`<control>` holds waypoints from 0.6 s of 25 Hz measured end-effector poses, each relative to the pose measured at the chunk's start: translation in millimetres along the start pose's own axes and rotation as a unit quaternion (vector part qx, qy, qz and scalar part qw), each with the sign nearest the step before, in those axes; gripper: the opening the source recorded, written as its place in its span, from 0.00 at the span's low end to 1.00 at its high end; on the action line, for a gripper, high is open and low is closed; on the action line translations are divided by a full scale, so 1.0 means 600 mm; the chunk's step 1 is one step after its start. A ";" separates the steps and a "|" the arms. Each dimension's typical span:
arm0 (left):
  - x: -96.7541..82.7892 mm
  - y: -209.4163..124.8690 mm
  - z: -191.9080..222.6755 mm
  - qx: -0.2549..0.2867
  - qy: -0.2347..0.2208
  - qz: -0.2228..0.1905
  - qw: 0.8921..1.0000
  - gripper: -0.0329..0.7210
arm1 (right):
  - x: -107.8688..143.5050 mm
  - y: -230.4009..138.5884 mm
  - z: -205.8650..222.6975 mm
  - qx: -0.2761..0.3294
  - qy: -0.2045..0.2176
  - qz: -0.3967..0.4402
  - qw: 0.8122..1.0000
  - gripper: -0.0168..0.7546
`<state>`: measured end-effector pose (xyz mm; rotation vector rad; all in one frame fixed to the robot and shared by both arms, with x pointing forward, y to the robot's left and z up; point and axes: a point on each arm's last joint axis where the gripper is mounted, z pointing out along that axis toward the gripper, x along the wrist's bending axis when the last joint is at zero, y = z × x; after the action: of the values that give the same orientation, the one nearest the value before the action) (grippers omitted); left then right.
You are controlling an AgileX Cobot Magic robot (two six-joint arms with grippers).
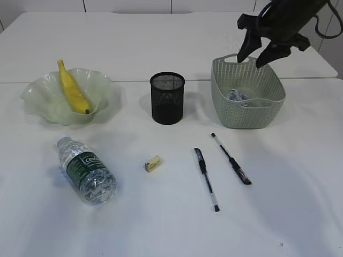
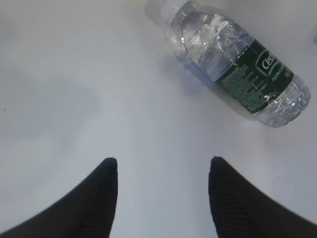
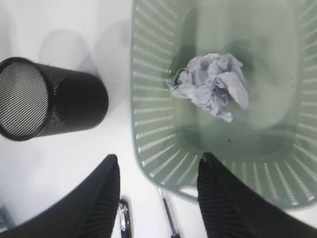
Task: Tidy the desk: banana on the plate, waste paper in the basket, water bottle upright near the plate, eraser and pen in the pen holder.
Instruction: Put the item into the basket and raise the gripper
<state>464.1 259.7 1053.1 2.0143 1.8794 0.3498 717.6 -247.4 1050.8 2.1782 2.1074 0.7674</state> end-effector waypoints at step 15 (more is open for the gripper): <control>-0.004 0.000 0.000 0.001 -0.015 -0.012 1.000 0.59 | 0.104 -0.122 -0.045 0.066 -0.080 -0.140 0.985 0.51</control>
<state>463.7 257.0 1053.2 1.9856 1.8863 0.3096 638.0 -190.5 1070.2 1.8640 2.3659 0.4283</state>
